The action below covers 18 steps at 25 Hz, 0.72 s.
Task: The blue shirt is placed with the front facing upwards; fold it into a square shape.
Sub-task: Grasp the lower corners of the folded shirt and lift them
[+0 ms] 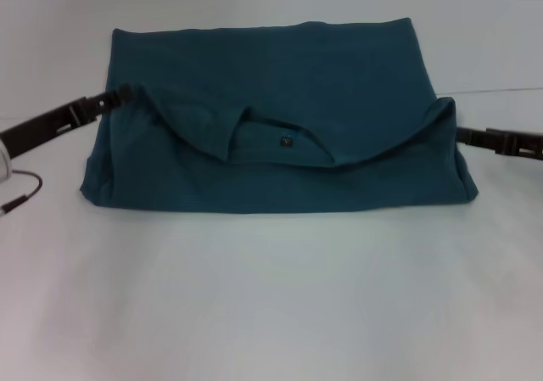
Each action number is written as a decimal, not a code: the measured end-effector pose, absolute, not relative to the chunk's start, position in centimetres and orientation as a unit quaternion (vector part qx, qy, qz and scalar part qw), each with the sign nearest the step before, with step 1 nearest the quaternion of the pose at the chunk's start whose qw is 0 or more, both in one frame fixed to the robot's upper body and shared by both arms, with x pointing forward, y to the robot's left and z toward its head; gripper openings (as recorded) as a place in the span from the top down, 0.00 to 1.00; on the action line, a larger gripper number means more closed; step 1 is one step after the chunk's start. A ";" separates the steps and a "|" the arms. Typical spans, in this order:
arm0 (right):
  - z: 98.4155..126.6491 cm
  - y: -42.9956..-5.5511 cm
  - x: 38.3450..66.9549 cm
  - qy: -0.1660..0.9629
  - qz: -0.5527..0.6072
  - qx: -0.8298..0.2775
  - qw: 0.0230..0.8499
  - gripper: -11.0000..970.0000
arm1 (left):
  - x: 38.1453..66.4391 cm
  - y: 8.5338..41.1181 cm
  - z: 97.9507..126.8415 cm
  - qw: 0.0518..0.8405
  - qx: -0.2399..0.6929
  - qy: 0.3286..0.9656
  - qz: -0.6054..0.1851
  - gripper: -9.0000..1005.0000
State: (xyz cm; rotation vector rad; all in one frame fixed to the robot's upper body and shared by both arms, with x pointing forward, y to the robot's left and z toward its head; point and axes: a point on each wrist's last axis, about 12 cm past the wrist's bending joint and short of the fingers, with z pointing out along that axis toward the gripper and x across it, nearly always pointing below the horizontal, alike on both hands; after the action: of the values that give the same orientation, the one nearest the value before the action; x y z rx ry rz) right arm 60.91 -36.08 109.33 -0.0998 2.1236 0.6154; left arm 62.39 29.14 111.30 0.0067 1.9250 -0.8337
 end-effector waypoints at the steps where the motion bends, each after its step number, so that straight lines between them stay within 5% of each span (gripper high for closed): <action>1: 109.3 -36.1 60.8 0.862 0.250 -0.040 0.438 0.28 | 62.1 29.2 111.2 0.496 0.007 0.795 -0.349 0.14; 18: 108.7 -35.3 61.0 0.907 0.236 -0.032 0.347 0.32 | 59.7 28.8 109.9 0.461 0.061 0.805 -0.368 0.14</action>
State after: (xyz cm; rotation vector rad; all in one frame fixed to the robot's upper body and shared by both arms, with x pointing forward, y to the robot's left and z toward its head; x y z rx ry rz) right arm 60.97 -35.31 108.69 -0.0841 2.3531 0.6112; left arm 59.65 28.78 109.92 0.1506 1.9806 -0.9045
